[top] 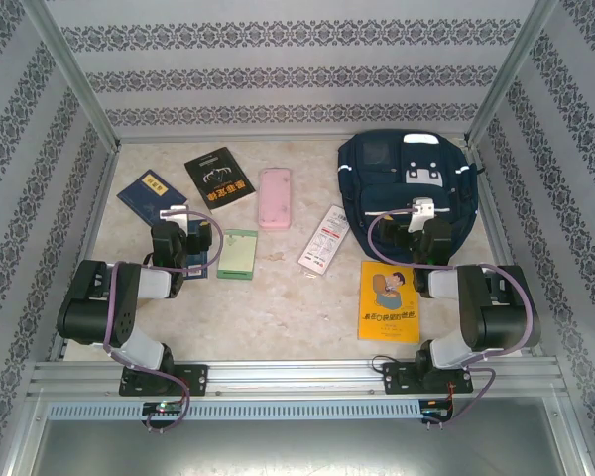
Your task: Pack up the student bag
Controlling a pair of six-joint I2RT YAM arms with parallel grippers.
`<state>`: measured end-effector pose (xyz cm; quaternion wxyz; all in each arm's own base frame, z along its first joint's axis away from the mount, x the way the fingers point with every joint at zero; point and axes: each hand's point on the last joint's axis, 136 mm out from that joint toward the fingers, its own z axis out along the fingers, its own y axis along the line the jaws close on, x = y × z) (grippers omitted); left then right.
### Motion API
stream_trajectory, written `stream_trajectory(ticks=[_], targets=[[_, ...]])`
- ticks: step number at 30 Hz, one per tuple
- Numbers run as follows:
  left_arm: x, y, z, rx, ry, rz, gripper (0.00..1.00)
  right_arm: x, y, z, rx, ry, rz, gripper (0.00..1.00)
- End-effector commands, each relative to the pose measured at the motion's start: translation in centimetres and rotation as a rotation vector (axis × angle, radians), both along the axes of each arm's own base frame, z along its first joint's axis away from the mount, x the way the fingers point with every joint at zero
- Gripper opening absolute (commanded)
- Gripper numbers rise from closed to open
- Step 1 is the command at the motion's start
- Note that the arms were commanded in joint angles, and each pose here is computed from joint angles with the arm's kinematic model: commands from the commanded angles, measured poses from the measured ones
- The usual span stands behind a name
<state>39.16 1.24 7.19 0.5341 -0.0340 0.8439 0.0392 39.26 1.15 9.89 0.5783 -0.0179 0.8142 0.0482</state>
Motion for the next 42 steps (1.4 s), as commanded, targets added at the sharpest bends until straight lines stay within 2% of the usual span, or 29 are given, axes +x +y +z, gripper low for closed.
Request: stream_trajectory(ticks=[1,21,24,26,29,31,33,37,40,42], targets=[[0.6,0.1,1.1,0.008,-0.043,-0.011,1.00,0.4,0.0,0.8,0.004,-0.025,0.001,0.98],[0.7,0.2,1.1,0.001,-0.044,-0.015,0.99,0.4,0.0,0.8,0.005,-0.023,0.000,0.98],[0.9,0.2,1.9,0.002,-0.041,-0.009,0.99,0.5,-0.9,1.0,0.008,-0.024,-0.056,0.98],[1.2,0.8,3.0,0.010,0.017,0.025,0.99,0.3,-1.3,1.9,0.013,-0.042,-0.083,0.98],[0.8,2.7,5.7,0.014,0.090,0.148,0.99,-0.5,-1.8,4.0,0.006,-0.059,-0.111,0.98],[0.3,3.6,7.6,-0.029,0.123,0.234,0.99,-1.4,-3.3,5.6,0.044,-0.060,-0.215,0.98],[-0.2,3.4,9.5,-0.105,0.138,0.262,0.99,-2.5,-5.5,7.4,0.154,-0.029,-0.367,0.98],[-0.7,1.8,12.2,-0.294,0.173,0.277,0.99,-3.2,-6.8,10.3,0.298,0.036,-0.483,0.98],[-0.6,0.1,13.3,-0.397,0.196,0.228,1.00,-3.0,-6.1,11.1,0.337,0.098,-0.453,0.98],[-0.6,-0.8,13.7,-0.457,0.202,0.204,1.00,-3.0,-6.1,10.2,0.344,0.180,-0.473,0.98]])
